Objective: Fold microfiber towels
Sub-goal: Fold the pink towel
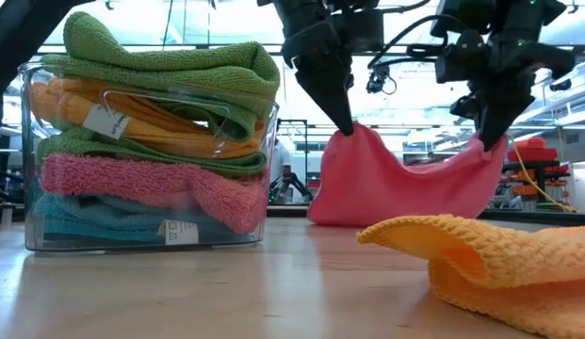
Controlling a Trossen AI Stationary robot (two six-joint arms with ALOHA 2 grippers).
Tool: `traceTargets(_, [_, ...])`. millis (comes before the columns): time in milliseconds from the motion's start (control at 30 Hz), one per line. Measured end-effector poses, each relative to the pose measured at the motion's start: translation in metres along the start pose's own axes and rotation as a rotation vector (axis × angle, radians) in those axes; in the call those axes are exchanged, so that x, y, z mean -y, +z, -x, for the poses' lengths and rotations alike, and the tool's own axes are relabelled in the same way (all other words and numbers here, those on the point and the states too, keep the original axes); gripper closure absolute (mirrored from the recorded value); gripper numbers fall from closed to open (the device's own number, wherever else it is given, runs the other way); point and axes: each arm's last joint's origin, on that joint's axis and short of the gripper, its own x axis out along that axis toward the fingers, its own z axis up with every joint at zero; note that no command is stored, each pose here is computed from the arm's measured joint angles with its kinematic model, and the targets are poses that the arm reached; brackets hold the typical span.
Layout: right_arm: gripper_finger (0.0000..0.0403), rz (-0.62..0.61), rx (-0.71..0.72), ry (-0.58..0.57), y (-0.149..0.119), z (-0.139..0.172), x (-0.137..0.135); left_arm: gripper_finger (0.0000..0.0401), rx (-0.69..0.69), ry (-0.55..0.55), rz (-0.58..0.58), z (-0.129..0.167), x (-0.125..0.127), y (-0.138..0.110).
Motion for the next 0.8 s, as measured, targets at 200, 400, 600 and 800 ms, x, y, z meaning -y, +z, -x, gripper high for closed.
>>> traceTargets(200, [0.039, 0.0, -0.002, 0.021, 0.0, 0.0, -0.008, 0.0381, 0.006, -0.005, 0.019, -0.004, 0.004, 0.0])
traceTargets(400, [0.039, -0.048, -0.003, 0.0, -0.005, -0.008, -0.005, 0.0392, -0.001, 0.025, 0.103, -0.005, -0.024, -0.009])
traceTargets(600, [0.039, -0.142, -0.017, -0.094, -0.005, -0.014, 0.01, 0.0381, 0.004, 0.064, 0.177, -0.013, -0.058, -0.021])
traceTargets(800, [0.039, -0.331, 0.01, -0.128, -0.003, -0.009, 0.028, 0.039, -0.014, 0.081, 0.213, -0.017, -0.078, -0.032])
